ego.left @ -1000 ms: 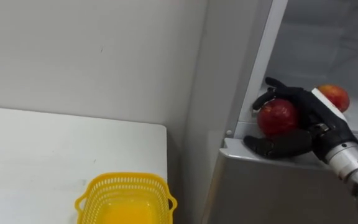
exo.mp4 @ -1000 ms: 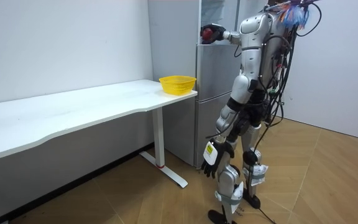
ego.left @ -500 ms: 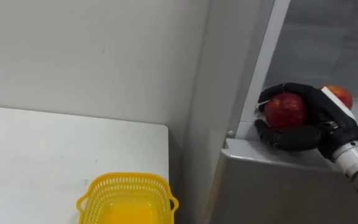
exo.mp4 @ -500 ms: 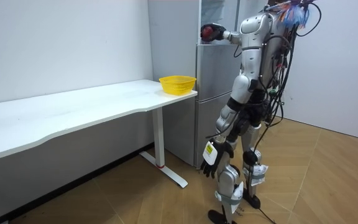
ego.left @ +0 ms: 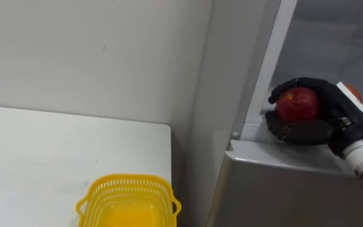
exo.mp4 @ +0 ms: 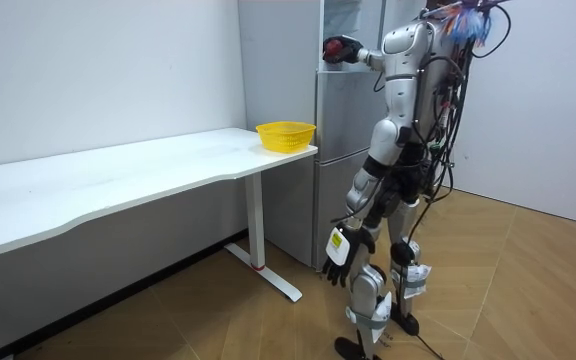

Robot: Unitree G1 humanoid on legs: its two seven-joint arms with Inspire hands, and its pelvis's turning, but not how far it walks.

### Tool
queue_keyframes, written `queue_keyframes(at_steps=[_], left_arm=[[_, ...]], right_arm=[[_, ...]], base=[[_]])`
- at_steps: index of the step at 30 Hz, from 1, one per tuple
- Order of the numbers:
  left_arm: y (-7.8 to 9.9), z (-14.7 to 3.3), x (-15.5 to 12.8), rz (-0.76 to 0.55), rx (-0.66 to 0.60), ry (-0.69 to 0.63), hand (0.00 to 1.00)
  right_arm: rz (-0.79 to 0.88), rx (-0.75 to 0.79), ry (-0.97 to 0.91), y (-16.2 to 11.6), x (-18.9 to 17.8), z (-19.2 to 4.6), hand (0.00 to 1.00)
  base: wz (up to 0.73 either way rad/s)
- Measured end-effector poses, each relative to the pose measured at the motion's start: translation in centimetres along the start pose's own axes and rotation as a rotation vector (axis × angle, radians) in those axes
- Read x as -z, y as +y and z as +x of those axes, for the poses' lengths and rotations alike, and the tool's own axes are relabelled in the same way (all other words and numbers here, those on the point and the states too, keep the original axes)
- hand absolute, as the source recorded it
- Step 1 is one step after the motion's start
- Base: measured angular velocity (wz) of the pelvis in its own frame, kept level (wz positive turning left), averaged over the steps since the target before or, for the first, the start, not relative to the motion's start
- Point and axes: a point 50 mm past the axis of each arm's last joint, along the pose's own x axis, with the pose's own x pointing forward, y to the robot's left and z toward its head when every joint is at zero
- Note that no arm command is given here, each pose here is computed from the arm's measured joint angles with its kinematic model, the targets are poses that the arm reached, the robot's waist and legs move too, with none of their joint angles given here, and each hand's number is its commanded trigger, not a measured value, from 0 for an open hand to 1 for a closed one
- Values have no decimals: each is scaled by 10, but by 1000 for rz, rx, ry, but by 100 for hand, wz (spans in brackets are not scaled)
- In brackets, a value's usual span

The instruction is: Retrieve from the upper fridge

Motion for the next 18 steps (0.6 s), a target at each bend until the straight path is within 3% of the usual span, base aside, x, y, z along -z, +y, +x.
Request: queue_keyframes(at_steps=[18], left_arm=[[3,2,-2,4,8,-4,0]], right_arm=[[-165,13,-134,23,-53,-19,100]], base=[[-7]])
